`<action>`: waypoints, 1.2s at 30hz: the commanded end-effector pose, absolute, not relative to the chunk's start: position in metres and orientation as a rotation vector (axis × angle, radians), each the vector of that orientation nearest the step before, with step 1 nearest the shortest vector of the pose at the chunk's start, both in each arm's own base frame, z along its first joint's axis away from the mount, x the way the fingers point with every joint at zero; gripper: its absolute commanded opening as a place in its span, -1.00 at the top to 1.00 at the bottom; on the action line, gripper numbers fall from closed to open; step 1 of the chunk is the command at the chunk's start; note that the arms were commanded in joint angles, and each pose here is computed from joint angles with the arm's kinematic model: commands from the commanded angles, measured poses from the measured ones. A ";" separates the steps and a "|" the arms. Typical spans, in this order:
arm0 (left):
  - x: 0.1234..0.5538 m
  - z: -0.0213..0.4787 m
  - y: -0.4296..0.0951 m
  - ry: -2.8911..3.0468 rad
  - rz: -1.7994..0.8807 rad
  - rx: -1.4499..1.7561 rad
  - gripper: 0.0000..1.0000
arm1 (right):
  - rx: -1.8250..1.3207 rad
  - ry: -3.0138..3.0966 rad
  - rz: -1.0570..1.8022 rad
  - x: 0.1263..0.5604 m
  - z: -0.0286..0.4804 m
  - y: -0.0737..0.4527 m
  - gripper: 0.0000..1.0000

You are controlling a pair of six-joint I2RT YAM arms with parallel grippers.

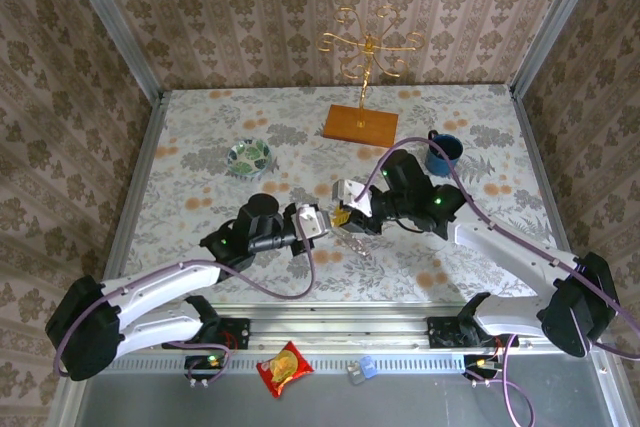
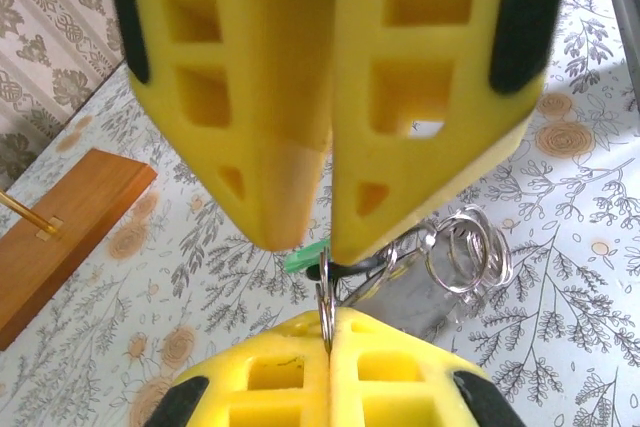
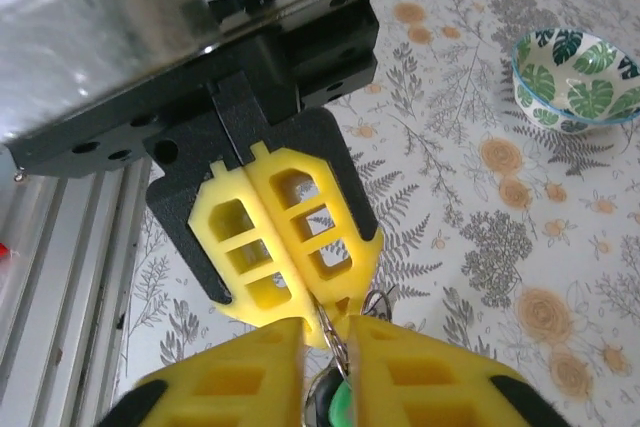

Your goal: Put the keys on the keyring

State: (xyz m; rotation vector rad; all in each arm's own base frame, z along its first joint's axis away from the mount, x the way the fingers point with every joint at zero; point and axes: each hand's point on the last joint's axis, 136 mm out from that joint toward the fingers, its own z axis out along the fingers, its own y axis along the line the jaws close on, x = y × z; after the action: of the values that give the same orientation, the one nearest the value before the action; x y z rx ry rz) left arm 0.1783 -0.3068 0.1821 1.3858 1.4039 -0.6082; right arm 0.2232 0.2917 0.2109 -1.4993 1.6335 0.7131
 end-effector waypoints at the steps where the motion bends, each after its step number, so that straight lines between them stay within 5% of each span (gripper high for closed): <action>1: 0.177 0.204 -0.309 1.333 -0.658 1.308 1.00 | -1.421 1.601 0.803 0.224 0.223 0.295 0.43; 16: 0.175 0.206 -0.309 1.325 -0.679 1.292 1.00 | -1.395 1.676 0.820 0.228 0.211 0.286 0.34; 31: 0.177 0.209 -0.312 1.315 -0.684 1.284 1.00 | -1.446 1.684 0.862 0.222 0.208 0.289 1.00; 36: 0.178 0.209 -0.311 1.318 -0.680 1.277 1.00 | -1.424 1.709 0.832 0.229 0.208 0.285 1.00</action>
State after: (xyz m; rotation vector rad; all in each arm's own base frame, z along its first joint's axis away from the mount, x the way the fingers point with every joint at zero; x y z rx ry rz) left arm 0.1794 -0.3069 0.1920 1.3160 1.3728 -0.6453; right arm 0.2261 0.2855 0.2016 -1.4293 1.7039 0.8283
